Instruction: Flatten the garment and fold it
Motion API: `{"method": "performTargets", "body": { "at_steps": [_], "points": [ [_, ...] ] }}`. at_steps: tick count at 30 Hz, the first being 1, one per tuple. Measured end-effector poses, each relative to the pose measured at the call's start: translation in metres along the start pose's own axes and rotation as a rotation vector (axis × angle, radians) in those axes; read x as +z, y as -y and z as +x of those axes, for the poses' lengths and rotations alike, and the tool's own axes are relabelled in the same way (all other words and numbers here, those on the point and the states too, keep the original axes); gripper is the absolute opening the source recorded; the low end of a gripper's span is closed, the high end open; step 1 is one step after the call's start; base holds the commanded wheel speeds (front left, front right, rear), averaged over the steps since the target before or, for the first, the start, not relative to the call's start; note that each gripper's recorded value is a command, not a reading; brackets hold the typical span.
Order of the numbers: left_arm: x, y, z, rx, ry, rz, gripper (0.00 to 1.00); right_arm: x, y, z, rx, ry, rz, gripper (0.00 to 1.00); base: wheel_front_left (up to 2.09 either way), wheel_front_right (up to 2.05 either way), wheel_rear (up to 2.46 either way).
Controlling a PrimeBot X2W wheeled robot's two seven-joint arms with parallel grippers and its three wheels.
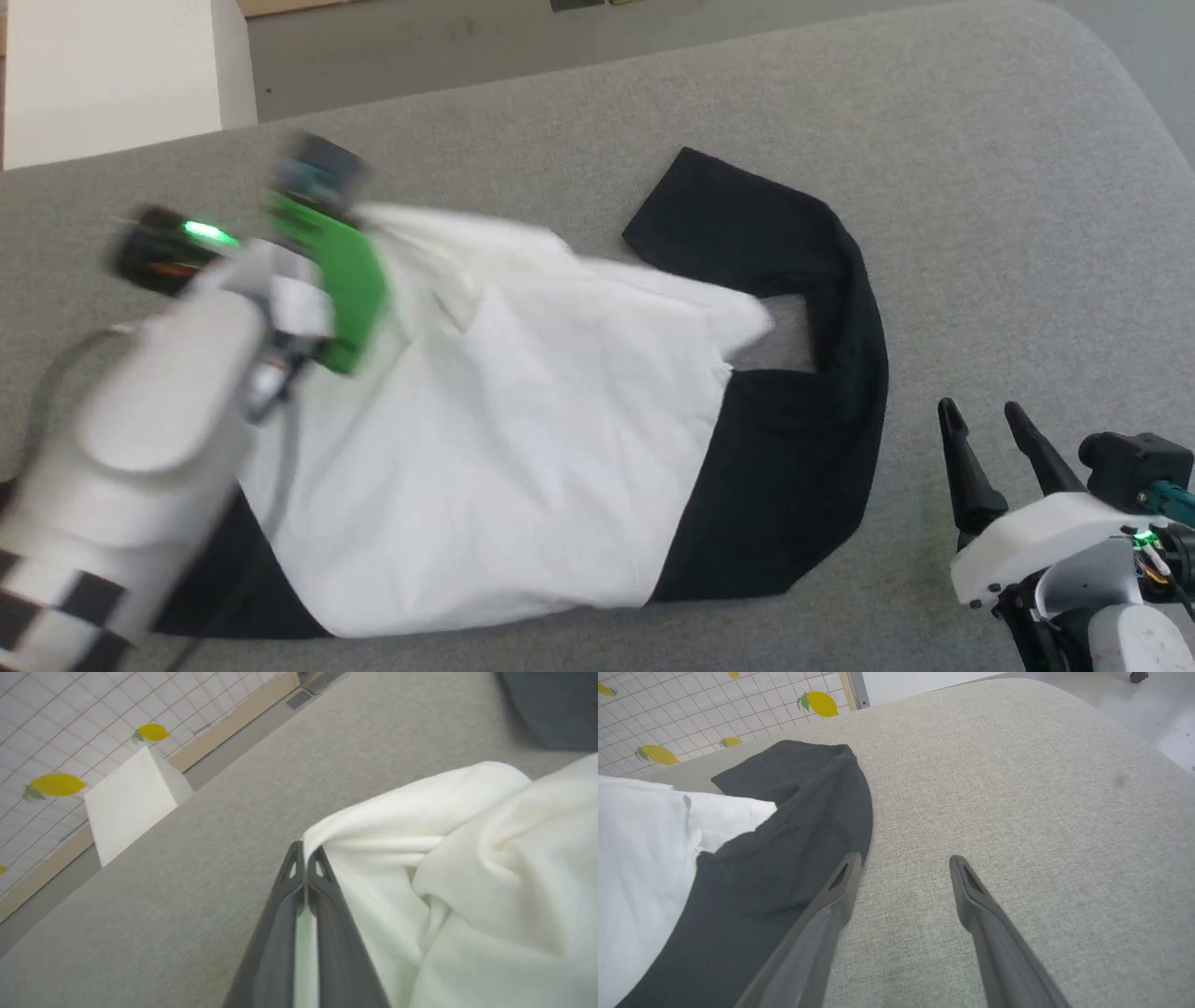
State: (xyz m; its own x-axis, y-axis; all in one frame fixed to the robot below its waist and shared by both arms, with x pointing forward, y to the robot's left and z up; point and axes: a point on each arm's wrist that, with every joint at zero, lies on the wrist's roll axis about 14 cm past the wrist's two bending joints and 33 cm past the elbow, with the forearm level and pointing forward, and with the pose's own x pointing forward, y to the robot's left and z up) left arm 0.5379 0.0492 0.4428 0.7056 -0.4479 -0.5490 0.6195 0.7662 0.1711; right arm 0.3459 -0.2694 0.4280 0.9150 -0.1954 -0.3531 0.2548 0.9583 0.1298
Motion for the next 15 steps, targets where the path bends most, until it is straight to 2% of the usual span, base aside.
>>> {"method": "performTargets", "body": {
  "at_steps": [3, 6, 11, 12, 13, 15],
  "points": [
    [0.0, -0.061, -0.006, 0.206, 0.062, -0.103, 0.0, -0.001, -0.002, 0.003, 0.005, -0.001, 0.0, 1.0, 0.0, 0.0, 0.0],
    [-0.009, -0.102, -0.016, 0.361, 0.091, -0.19, 0.0, -0.003, -0.004, 0.006, 0.009, -0.006, 0.0, 1.0, 0.0, 0.0, 0.0],
    [-0.036, -0.133, -0.033, 0.509, 0.093, -0.252, 0.0, -0.006, -0.008, 0.01, 0.021, -0.017, -0.001, 1.0, 0.0, 0.0, 0.0],
    [-0.043, -0.135, -0.036, 0.517, 0.088, -0.264, 0.75, -0.006, -0.01, 0.011, 0.025, -0.017, -0.003, 1.0, 0.0, 0.0, 0.0],
    [-0.049, -0.132, -0.037, 0.507, 0.082, -0.278, 1.0, -0.005, -0.011, 0.013, 0.03, -0.016, -0.005, 1.0, 0.0, 0.0, 0.0],
    [-0.054, -0.124, -0.038, 0.48, 0.099, -0.302, 1.0, -0.004, -0.015, 0.014, 0.041, -0.012, -0.008, 1.0, 0.0, 0.0, 0.0]
  ]
}}
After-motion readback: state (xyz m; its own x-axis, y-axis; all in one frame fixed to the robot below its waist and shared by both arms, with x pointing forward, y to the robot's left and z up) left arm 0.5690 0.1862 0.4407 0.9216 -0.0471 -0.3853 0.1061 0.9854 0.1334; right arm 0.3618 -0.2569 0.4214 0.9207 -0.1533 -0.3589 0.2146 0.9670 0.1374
